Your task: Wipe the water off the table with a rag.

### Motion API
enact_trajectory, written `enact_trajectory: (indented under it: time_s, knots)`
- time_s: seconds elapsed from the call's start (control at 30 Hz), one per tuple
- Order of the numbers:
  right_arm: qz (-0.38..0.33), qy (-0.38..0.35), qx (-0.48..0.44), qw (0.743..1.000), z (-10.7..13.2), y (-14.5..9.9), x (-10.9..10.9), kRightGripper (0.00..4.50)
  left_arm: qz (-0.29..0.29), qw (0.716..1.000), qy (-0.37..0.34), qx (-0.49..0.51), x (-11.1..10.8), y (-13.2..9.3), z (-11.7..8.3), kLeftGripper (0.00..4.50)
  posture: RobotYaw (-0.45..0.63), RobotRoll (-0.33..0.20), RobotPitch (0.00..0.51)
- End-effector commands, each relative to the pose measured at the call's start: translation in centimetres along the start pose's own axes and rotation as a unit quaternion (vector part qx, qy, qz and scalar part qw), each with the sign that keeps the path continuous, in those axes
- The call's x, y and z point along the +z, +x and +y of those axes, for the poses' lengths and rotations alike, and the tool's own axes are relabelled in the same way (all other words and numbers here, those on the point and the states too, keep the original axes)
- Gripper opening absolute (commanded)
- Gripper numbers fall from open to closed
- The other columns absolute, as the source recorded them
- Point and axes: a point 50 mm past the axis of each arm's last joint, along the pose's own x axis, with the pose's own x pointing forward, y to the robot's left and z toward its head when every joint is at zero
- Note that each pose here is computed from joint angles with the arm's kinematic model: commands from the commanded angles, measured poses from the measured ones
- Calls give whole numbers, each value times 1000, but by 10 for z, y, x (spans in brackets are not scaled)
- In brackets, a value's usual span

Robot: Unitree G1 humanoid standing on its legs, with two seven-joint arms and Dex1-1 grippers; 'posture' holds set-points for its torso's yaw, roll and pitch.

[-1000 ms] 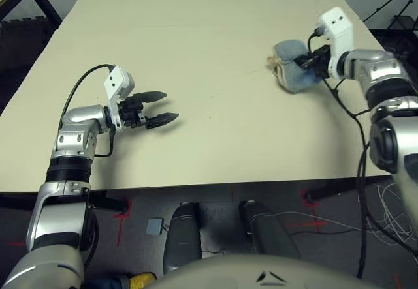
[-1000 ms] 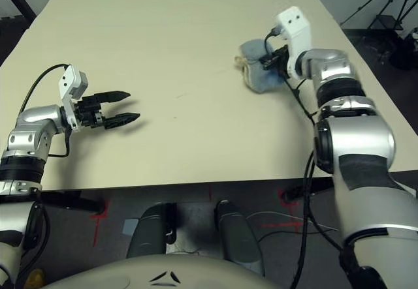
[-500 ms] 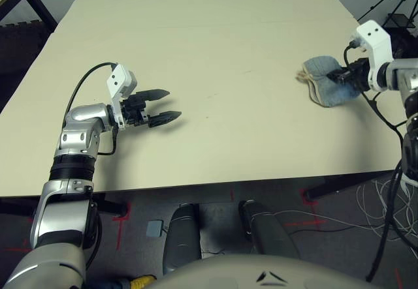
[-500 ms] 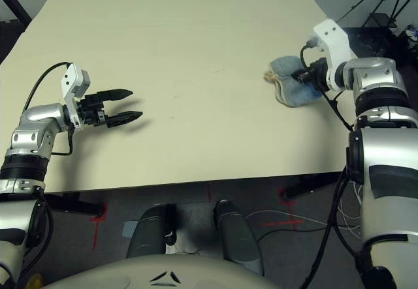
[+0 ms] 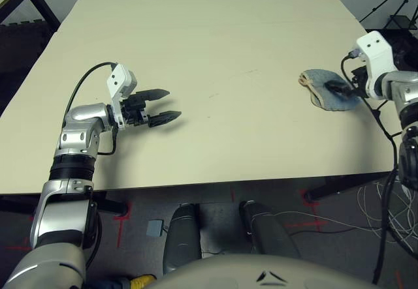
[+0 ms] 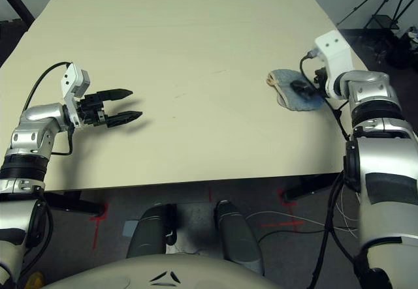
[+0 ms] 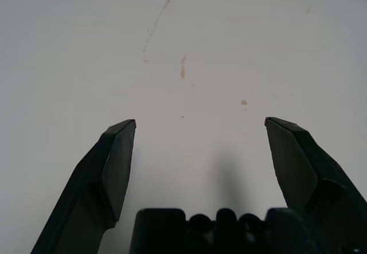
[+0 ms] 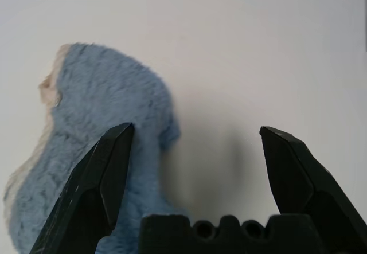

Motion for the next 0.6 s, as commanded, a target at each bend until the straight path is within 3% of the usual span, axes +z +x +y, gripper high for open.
enact_trajectory:
  time_s: [0.03,0.33,0.6]
  knots:
    - [-80,28,18,996,-5,-7,11,4466,-36,997,6,65,6,-3,9,4500,-173,0,110]
    - [-211,88,28,973,-5,-15,-3,4466,-89,941,-17,326,0,-37,35,4500,-106,0,119]
    - [-263,165,-59,949,-19,-25,-33,4466,-77,860,-9,504,-13,-71,43,4500,-25,0,122]
